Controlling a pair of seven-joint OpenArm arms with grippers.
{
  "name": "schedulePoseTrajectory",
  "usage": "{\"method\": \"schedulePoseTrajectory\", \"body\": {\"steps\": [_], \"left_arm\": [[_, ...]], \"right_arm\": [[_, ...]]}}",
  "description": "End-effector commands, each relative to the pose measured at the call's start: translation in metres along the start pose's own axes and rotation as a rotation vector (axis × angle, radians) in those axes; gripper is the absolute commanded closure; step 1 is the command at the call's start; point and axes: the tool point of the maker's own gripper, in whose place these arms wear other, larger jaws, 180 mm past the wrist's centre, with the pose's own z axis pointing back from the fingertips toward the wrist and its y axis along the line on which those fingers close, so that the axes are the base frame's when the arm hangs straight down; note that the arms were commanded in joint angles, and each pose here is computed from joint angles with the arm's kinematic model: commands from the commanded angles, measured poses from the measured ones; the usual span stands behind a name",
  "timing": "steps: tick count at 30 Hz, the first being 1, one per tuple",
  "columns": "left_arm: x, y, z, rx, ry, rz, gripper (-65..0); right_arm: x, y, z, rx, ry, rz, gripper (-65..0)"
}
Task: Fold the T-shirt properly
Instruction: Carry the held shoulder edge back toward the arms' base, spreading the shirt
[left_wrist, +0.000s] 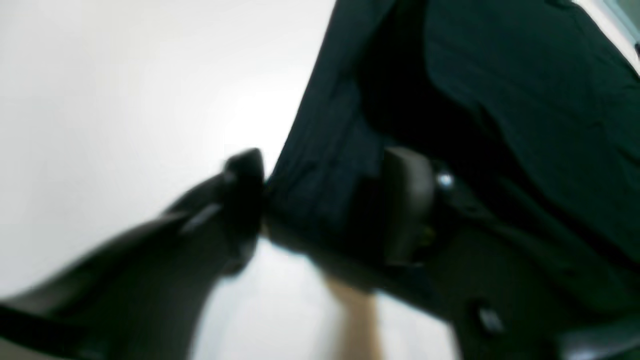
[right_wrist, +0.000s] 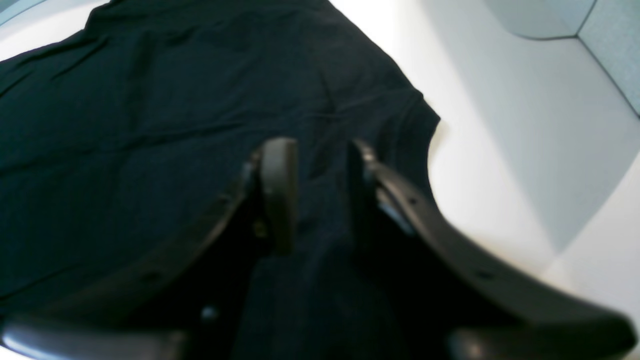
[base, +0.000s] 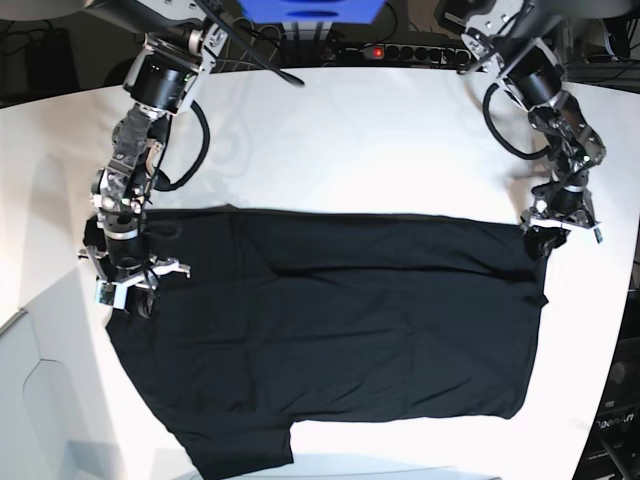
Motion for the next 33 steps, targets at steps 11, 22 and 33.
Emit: {"method": "schedulePoseTrajectory", "body": {"steps": [11, 22, 33], "left_arm": [[0.005, -0.002, -0.006, -0.004, 0.023, -0.019, 0.0], [0.003, 0.000, -0.004, 0.000, 0.028, -0.021, -0.1], [0.008, 0.005, -0.002, 0.010, 0.021, -0.027, -0.1]], "right_arm": [[0.061, -0.038, 0.022, -0.080, -0.171, 0.070, -32.6], [-0.022, -0.102, 0.069, -0.196, 0.071, 0.109, -32.5], [-0.058, -0.101, 0.070, -0.186, 0.178, 0.081, -32.5]]}}
